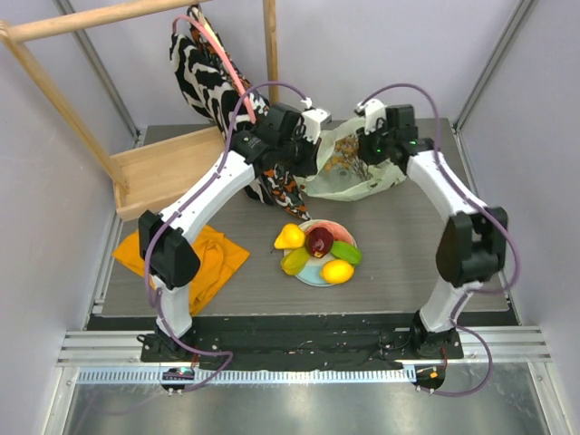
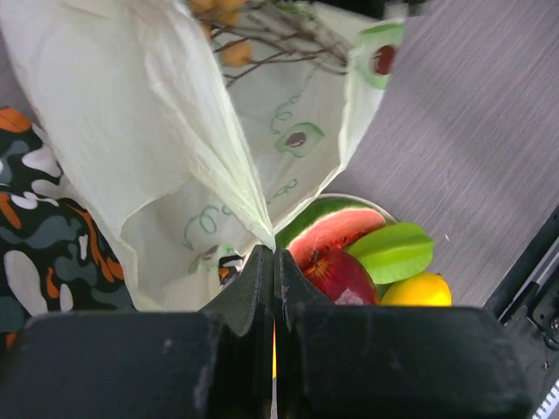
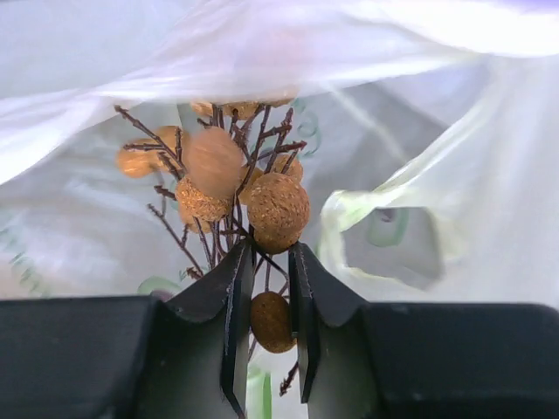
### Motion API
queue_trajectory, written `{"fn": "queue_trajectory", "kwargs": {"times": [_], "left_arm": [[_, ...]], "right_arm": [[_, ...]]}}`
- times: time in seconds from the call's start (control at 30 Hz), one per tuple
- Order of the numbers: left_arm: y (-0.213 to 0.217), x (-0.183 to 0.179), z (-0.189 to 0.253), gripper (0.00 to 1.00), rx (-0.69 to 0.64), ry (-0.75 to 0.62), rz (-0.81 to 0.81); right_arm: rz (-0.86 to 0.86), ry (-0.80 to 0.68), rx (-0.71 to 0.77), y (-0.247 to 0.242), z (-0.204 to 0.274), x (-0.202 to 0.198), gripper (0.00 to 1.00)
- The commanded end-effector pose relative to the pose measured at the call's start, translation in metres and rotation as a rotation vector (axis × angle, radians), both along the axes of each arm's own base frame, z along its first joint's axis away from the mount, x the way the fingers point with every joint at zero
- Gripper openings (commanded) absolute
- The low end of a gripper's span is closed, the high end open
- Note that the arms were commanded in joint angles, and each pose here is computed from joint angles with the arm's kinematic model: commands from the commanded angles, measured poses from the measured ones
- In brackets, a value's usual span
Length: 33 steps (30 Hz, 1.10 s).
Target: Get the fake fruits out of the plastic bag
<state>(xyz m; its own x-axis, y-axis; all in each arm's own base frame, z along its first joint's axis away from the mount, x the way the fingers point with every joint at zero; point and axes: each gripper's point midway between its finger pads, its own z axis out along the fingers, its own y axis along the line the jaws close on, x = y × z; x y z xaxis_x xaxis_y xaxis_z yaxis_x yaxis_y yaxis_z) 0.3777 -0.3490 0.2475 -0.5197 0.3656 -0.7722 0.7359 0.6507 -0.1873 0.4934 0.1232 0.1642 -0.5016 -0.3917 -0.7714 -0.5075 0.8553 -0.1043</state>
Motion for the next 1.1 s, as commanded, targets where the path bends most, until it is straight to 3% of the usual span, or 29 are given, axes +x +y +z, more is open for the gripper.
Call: {"fn": "queue_trajectory", "kwargs": {"times": [0.0, 0.33, 0.43, 0.6, 0.7, 0.73, 0.83, 0.93, 1.07], "left_arm": [[-0.009, 0.018, 0.027, 0.00, -0.044, -0.083, 0.025], [-0.019, 0.043, 0.016, 0.00, -0.030, -0.098, 0.066], [-0.019, 0.049, 0.019, 0.00, -0.031, -0.116, 0.080], [-0.016, 0.062, 0.030, 0.00, -0.020, -0.173, 0.111], [-0.016, 0.061, 0.031, 0.00, -0.016, -0.176, 0.106], [-0.017, 0.058, 0.029, 0.00, -0.015, -0.168, 0.100], [-0.017, 0.049, 0.035, 0.00, -0.036, -0.155, 0.089], [-0.016, 0.043, 0.042, 0.00, -0.049, -0.160, 0.087], [-0.017, 0.043, 0.045, 0.00, -0.057, -0.159, 0.092]], "right_arm": [[0.064, -0.141, 0.095, 0.002, 0.089, -0.043, 0.20], [0.243, -0.212, 0.139, 0.010, 0.148, -0.141, 0.20], [0.259, -0.228, 0.115, 0.008, 0.144, -0.156, 0.20], [0.461, -0.133, 0.101, 0.029, 0.124, -0.197, 0.20], [0.308, -0.295, 0.099, 0.015, 0.154, -0.183, 0.08], [0.253, -0.480, 0.109, 0.009, 0.185, -0.175, 0.04], [0.104, -0.689, 0.045, -0.014, 0.216, -0.149, 0.01], [-0.054, -0.774, -0.001, -0.037, 0.244, -0.122, 0.01], [-0.023, -0.812, 0.053, -0.029, 0.258, -0.108, 0.01]]}}
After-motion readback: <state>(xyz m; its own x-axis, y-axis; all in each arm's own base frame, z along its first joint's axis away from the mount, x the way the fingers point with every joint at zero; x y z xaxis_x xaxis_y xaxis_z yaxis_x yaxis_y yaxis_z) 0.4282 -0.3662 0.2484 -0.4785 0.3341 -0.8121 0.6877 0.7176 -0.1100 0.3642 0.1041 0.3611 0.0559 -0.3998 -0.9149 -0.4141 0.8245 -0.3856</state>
